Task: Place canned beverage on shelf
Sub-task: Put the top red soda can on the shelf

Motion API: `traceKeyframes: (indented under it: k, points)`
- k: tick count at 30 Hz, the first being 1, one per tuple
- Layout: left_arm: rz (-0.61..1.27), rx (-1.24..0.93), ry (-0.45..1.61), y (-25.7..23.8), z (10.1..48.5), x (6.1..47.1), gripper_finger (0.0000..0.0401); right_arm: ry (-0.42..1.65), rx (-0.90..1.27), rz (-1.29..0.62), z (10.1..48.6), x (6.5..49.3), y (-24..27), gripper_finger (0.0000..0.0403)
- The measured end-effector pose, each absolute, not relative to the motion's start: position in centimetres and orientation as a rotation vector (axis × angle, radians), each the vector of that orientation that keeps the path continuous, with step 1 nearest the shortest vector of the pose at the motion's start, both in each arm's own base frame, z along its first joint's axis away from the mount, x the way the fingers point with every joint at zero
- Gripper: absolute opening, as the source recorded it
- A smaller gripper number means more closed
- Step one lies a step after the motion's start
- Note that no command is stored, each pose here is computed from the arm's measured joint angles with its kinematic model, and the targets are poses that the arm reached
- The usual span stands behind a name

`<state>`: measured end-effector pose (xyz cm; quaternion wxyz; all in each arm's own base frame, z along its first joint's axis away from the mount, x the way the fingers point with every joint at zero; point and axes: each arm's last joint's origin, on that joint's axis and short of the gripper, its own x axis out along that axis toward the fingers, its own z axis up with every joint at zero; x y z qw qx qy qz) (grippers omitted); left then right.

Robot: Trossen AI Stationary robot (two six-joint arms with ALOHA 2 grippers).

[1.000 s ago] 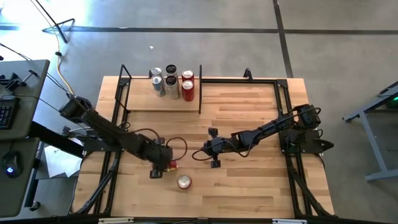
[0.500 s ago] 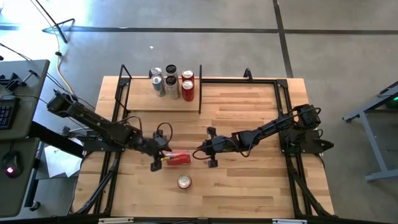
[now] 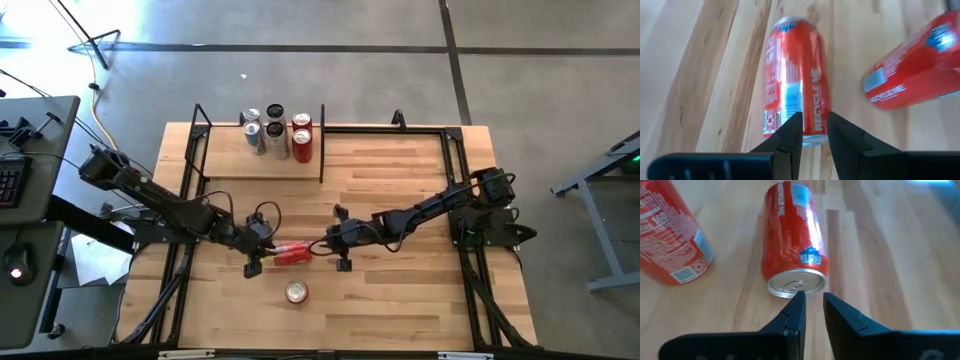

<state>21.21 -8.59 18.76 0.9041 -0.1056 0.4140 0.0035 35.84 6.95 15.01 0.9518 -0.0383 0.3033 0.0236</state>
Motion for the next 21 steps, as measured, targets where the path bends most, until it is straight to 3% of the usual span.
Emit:
traceKeyframes:
  k: [9,13,21]
  points:
    - [0.079,-0.249,0.928,-9.7,18.2,19.8,0.0006,0.59,-0.069,0.073,13.0,36.7,7.2,0.0005]
    - [0.164,-0.281,1.011,-10.3,18.1,17.7,0.0004,0.589,-0.053,0.073,13.1,36.8,6.9,0.0007]
    - [0.265,-0.273,0.859,-12.2,16.7,18.9,0.0,0.58,-0.029,0.098,13.0,37.1,6.1,0.0001]
